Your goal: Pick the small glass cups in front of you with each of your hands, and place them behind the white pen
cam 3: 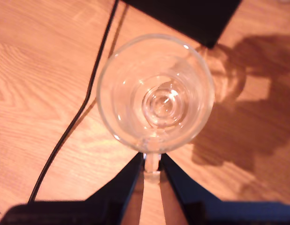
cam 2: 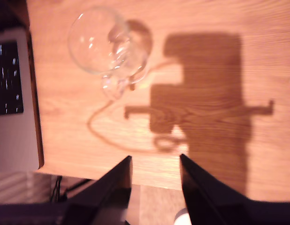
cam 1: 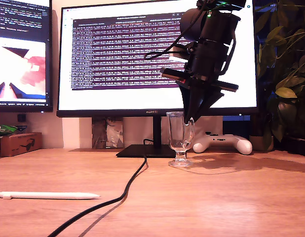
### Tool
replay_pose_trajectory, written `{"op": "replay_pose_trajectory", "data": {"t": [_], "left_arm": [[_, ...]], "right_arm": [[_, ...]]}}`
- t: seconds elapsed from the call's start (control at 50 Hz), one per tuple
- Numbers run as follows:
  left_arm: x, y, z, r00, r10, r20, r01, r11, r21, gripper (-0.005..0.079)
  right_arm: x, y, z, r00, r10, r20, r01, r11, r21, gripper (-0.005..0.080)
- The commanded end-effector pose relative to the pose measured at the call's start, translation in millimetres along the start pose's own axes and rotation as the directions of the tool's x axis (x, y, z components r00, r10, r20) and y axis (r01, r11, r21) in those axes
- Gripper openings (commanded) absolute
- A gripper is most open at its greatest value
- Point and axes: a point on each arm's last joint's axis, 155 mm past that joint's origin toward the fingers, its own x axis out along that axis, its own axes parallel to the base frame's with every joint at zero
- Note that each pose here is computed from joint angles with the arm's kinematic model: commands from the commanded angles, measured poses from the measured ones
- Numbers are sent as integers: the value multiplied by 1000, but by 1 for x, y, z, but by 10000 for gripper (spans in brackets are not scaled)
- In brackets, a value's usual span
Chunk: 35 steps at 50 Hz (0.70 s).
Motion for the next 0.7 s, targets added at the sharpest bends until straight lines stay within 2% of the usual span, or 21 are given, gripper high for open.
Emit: {"op": "replay_pose_trajectory", "data": {"t": [0.0, 0.28, 0.42, 0.68], "left_arm": [[3, 3, 8, 1000, 7, 10, -7, 1000, -12, 293], [27, 20, 13, 997, 30, -70, -36, 996, -85, 293], [34, 30, 18, 997, 39, -72, -48, 991, -121, 292], [52, 32, 23, 995, -19, -97, 2, 985, -171, 292]], "right_arm": [[8, 2, 1, 1000, 6, -3, -6, 1000, -16, -13], [8, 2, 2, 1000, 6, 0, -6, 998, -56, -13], [8, 2, 2, 1000, 6, 0, -6, 998, -61, -13], [8, 2, 2, 1000, 7, 3, -6, 997, -72, -13]]}}
